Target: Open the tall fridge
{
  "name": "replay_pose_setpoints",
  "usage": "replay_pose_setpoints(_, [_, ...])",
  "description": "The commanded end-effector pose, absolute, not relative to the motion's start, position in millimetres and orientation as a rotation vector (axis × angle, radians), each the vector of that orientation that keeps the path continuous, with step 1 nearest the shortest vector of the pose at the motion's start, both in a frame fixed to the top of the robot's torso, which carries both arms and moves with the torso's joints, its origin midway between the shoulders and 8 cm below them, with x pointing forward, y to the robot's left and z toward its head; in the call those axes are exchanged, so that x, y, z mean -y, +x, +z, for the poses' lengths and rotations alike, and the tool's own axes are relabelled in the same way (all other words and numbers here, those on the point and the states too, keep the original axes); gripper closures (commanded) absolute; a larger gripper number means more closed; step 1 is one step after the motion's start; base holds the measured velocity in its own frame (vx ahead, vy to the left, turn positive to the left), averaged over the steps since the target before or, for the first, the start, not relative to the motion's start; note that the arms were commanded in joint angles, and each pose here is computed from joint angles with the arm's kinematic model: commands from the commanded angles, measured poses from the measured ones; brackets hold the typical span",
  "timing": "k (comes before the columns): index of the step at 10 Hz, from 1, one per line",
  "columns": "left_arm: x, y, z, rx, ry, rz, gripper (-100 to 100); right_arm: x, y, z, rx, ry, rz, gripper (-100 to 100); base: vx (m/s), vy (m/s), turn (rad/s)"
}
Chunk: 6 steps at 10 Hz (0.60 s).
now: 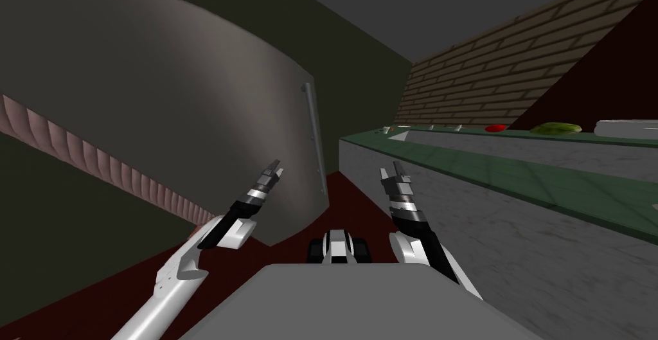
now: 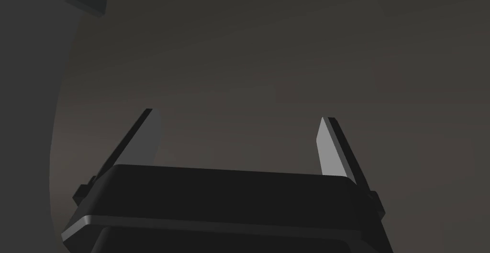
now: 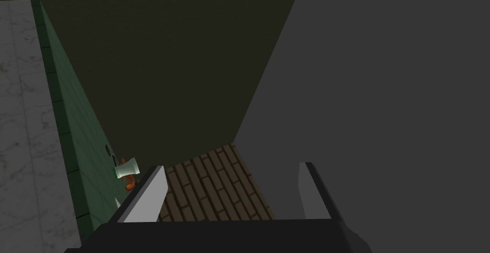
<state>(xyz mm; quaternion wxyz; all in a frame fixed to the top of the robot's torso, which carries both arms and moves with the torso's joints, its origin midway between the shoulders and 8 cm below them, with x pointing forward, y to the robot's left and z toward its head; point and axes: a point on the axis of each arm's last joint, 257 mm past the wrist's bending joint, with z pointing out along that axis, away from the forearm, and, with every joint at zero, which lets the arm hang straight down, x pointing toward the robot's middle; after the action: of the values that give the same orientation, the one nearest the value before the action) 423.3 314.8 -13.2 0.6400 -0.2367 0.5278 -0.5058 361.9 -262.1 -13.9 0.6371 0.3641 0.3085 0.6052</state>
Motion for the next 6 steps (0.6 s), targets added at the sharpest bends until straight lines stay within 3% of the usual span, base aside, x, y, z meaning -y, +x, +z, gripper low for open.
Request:
replay_pose_setpoints(1, [-322.9,432.5,-13.3,-1.254,-0.532,-1.119,-100,262.1,361.9,-13.9,-0.705,0.831,1.382,0,0.02,-0.071,-0.057])
replay_pose_setpoints(6, [-341.9,448.5,-10.9,-1.334,-0.518,-1.044,-100,262.1,361.9,-13.9,-0.705,0.831,1.382,0,0.029,-0.09,-0.057])
